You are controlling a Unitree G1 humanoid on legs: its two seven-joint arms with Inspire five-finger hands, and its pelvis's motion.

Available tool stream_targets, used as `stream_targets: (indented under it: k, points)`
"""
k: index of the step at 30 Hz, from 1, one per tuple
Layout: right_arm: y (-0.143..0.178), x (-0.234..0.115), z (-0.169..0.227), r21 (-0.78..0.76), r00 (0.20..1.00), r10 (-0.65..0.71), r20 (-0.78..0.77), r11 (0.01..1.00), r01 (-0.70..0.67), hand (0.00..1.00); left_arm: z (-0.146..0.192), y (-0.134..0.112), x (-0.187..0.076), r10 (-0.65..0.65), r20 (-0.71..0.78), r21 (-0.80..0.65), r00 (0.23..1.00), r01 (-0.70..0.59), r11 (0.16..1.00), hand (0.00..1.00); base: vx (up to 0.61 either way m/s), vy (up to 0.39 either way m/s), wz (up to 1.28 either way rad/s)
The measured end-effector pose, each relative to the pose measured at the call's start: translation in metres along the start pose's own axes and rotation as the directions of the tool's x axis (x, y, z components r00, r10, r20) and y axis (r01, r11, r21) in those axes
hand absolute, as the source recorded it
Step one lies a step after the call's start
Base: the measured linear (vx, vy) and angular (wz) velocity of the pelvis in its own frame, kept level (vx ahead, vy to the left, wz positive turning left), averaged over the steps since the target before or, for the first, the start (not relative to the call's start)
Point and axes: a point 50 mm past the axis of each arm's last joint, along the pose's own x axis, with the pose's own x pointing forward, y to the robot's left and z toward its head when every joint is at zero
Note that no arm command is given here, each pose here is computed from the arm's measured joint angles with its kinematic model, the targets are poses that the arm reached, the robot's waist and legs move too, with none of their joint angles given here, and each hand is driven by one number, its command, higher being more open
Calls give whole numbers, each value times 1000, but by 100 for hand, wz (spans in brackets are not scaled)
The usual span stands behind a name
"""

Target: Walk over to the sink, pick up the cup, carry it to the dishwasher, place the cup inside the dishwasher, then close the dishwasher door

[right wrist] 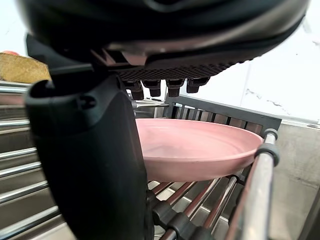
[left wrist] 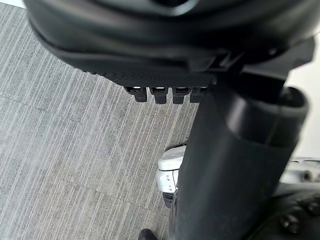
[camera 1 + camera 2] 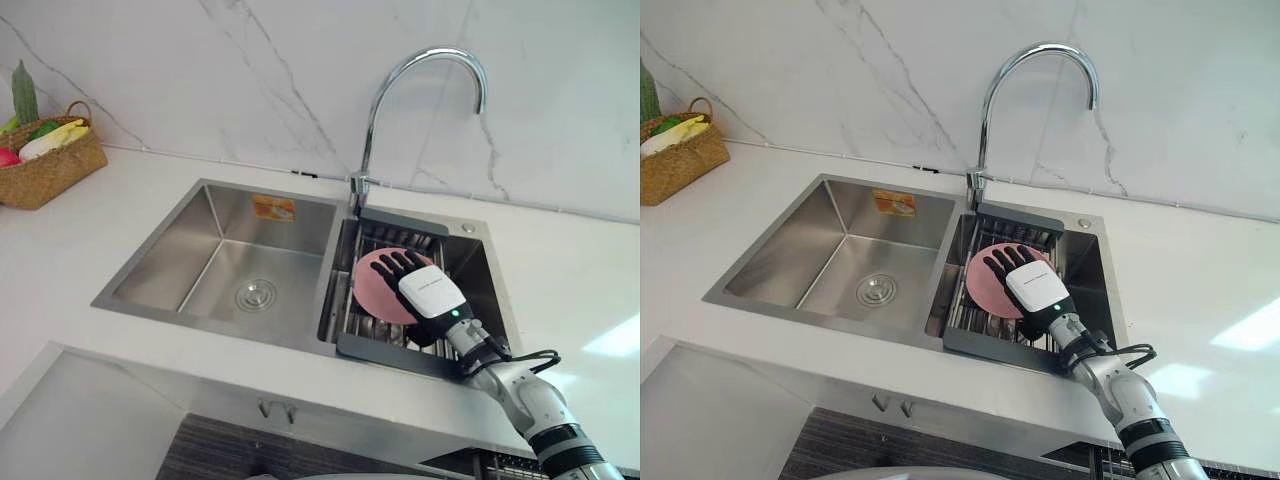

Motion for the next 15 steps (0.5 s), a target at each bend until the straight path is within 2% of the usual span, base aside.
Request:
stream_targets:
  k: [15]
  points:
    - [15, 13, 2, -134, 994, 113, -8, 985, -113, 100, 1, 6, 0, -10, 1, 0, 1000, 10, 1000, 100, 0, 0, 1]
